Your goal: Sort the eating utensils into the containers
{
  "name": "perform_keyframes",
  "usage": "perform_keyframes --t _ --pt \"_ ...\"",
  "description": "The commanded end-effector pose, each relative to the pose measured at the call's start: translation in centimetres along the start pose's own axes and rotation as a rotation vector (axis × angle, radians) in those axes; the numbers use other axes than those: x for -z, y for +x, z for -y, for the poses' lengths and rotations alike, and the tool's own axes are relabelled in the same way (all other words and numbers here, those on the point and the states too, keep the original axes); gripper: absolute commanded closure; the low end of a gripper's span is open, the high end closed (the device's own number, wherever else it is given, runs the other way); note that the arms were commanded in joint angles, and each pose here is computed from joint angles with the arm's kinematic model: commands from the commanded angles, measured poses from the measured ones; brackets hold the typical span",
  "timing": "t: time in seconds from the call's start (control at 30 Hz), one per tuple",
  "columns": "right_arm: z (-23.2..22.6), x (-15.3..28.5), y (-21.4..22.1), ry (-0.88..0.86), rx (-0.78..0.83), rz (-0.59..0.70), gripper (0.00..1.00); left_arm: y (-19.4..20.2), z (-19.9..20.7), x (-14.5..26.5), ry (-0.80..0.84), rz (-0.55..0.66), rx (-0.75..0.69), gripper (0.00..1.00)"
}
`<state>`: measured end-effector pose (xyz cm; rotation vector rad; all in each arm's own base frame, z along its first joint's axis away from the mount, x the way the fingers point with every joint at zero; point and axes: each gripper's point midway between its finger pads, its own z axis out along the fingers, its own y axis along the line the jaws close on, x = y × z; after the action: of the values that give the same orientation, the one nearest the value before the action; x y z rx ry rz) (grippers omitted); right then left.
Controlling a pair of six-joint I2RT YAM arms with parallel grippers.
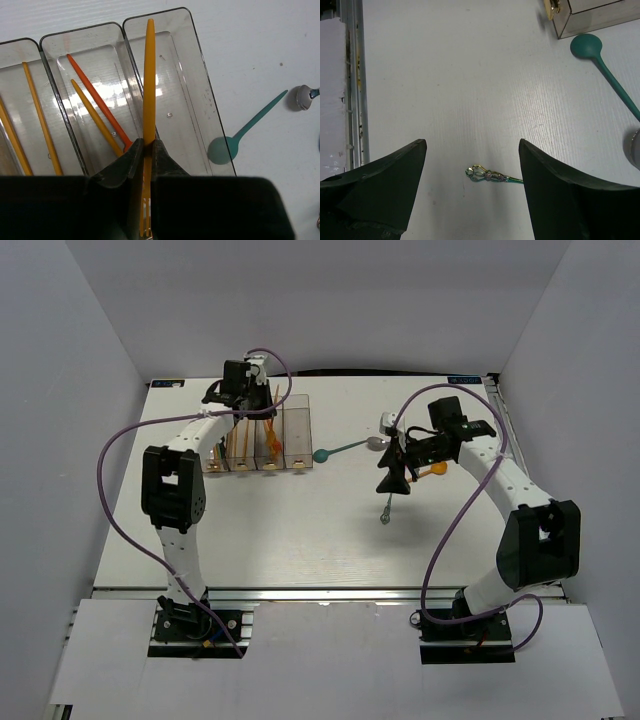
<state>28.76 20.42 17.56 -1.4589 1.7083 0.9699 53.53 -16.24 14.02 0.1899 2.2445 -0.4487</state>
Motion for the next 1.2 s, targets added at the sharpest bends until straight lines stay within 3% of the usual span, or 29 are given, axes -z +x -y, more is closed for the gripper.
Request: perform_keyframes --t 0.0,0.07,0.17,0.3,0.63,0.77,0.97,1.17 --pt "0.8 0.2 -0.5 0.030 0.017 0.006 0.19 -1.6 0.1 0.3 -0.018 0.035 0.000 0.96" --pt "1.2 0.2 -0.2 0.040 0.006 -0.009 0.20 -0.5 -0.4 0.0 -0.038 0.011 0.011 0.90" --pt "1.6 0.2 0.3 0.053 0.001 -0.029 0.19 0.2 -1.0 0.1 -0.069 0.000 0.020 0.63" --pt "2.0 0.2 0.5 0.068 -0.006 -0.041 0.19 0.0 -1.2 0.6 -0.087 0.004 0.021 0.47" --pt "3.3 0.4 2.0 0.164 -0.101 -0.095 0.19 -2.4 -0.3 4.3 -0.073 0.070 0.036 0.45" --pt "4.1 0.5 3.4 0.264 -0.199 -0.120 0.20 -3.0 0.0 8.1 -0.091 0.119 0.064 0.41" --pt "5.5 1.8 7.9 0.575 -0.536 -0.189 0.20 -0.1 -0.4 12.8 -0.147 0.143 0.123 0.24" --pt "5.6 1.5 10.6 0.717 -0.704 -0.223 0.24 3.2 0.3 17.0 -0.145 0.185 0.206 0.20"
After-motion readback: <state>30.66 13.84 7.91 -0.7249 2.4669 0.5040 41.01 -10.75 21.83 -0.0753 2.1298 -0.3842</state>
